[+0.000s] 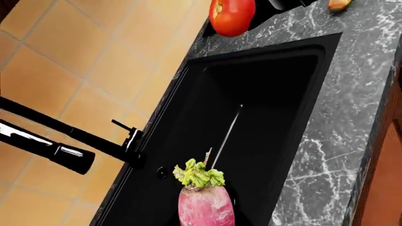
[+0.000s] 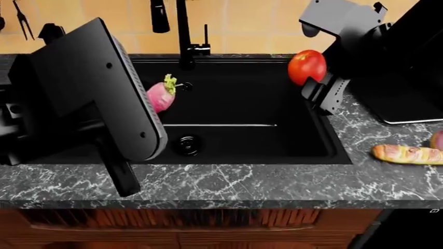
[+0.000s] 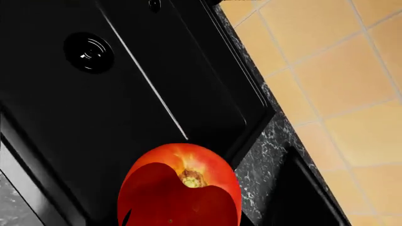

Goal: Pick up the fruits and vegetables and place them in the sink. Turn on the sink faucet to wash them. Then turn the sink off and put them in the tray.

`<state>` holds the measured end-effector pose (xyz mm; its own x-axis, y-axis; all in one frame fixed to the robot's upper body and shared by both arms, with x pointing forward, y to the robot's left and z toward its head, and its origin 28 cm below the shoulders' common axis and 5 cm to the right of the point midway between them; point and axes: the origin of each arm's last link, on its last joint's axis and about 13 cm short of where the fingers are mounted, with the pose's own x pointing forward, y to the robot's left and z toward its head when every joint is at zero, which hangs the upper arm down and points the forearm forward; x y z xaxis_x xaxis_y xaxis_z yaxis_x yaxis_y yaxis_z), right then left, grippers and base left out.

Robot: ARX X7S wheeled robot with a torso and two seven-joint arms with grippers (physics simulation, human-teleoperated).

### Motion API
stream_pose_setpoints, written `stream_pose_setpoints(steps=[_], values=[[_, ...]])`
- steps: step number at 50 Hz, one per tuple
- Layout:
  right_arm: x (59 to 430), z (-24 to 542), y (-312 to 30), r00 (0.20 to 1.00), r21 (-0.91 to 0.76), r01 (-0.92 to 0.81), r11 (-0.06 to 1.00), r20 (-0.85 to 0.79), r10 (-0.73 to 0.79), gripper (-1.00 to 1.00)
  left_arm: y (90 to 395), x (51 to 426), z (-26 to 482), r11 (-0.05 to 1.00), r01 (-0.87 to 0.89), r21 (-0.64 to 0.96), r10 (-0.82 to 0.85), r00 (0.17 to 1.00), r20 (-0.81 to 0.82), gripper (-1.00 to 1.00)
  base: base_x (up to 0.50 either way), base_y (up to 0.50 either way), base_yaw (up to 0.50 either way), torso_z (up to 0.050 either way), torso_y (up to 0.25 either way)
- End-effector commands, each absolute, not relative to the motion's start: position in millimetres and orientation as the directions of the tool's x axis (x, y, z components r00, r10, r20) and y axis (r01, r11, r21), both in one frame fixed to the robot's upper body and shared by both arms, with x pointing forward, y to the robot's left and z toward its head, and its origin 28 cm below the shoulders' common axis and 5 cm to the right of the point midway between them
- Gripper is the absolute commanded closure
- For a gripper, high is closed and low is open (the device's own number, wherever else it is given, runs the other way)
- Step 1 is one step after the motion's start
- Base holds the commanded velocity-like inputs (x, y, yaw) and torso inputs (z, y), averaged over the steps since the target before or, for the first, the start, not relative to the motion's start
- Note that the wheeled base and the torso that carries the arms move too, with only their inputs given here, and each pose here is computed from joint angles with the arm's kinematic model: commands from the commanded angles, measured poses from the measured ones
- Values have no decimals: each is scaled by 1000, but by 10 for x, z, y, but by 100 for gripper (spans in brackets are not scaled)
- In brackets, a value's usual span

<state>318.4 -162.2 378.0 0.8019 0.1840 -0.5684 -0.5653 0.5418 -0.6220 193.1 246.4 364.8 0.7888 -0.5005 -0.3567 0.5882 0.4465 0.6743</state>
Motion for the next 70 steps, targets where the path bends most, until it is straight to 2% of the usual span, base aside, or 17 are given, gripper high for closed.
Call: stream_pose_setpoints(steps=[1, 20, 49, 70], values=[[3168, 3845, -1613, 822, -639, -548, 540, -531, 205, 100, 2456, 1957, 3622, 445, 589, 674, -499, 788, -360, 100, -234, -500, 0, 0, 0], [3152, 3876, -1630, 847, -646, -520, 559, -474, 239, 100, 2439, 2005, 3611, 441, 600, 668, -498, 783, -374, 100, -115, -500, 0, 0, 0], [3204, 3835, -1597, 840, -644, -535, 547, -477, 260, 100, 2383, 2108, 3661, 429, 604, 671, -507, 776, -375, 100, 1, -500, 0, 0, 0], [3194, 3838, -1596, 842, -657, -533, 533, -473, 260, 100, 2382, 2087, 3660, 425, 603, 676, -506, 777, -375, 100, 200, -448, 0, 0, 0]])
